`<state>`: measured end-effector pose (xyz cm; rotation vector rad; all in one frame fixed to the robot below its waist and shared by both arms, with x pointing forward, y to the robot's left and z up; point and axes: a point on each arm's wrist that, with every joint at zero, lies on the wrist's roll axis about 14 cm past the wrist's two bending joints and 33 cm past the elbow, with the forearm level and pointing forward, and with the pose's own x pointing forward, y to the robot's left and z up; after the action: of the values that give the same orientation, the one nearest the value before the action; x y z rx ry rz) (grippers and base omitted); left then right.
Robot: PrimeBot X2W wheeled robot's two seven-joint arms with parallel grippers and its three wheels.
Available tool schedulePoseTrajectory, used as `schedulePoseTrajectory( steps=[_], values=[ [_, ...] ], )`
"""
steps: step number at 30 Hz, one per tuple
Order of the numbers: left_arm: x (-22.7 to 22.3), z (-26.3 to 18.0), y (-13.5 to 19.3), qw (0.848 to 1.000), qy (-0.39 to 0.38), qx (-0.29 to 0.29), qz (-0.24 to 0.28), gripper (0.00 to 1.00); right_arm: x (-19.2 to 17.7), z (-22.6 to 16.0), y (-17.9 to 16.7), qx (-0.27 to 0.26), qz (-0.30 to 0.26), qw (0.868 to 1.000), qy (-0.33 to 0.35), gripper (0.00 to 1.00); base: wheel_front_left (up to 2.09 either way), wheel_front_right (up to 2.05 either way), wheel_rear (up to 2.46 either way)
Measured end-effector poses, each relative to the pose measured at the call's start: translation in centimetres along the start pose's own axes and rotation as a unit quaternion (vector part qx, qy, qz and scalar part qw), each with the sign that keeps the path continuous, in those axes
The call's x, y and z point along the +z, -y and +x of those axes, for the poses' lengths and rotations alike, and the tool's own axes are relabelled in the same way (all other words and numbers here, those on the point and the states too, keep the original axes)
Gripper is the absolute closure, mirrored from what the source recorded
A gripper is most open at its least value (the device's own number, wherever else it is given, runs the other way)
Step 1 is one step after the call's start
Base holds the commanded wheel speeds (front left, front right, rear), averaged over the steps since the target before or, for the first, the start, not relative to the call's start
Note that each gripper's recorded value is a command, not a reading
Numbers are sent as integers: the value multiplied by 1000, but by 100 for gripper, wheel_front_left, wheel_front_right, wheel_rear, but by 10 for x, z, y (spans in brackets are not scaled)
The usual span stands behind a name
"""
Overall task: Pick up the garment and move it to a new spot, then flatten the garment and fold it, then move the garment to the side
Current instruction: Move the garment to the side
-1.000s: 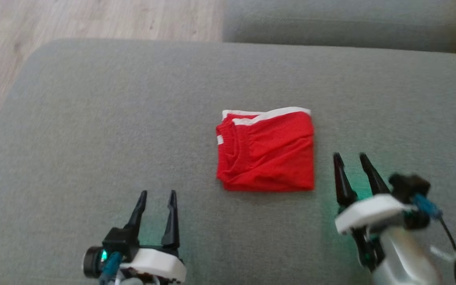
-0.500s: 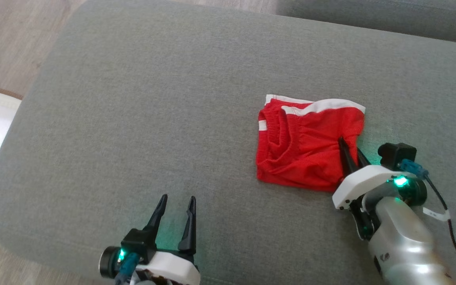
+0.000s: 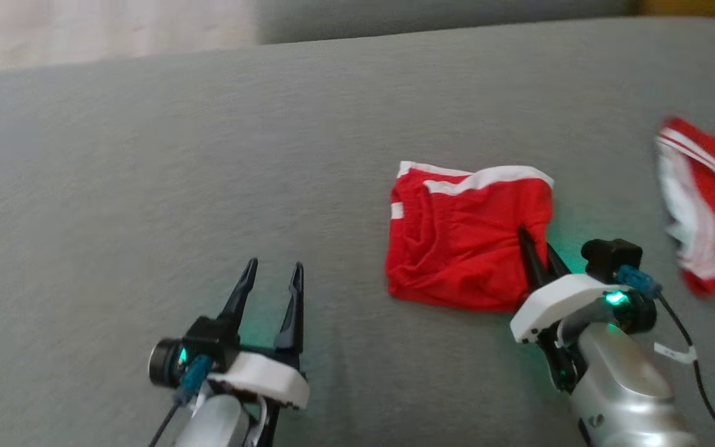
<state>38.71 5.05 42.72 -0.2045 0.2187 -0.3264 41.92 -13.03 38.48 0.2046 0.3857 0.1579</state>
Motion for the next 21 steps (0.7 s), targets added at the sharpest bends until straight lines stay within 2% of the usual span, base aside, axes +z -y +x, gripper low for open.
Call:
schedulePoseTrajectory(
  steps=[4, 13, 17, 21],
  values=[
    [1, 25, 51, 996, -1, -85, 11, 0, 13, -27, 35, -48, 19, 998, 32, 100, 0, 0, 0],
    [-25, 38, 140, 974, -40, -222, 17, 0, -1, -95, 97, -153, 49, 986, 45, 100, 0, 0, 0],
    [-37, 37, 155, 967, -56, -249, 14, 0, -1, -100, 103, -163, 50, 984, 45, 100, 0, 0, 0],
    [-46, 33, 147, 967, -68, -245, 16, 0, 22, -80, 104, -136, 6, 990, 39, 100, 0, 0, 0]
  ],
)
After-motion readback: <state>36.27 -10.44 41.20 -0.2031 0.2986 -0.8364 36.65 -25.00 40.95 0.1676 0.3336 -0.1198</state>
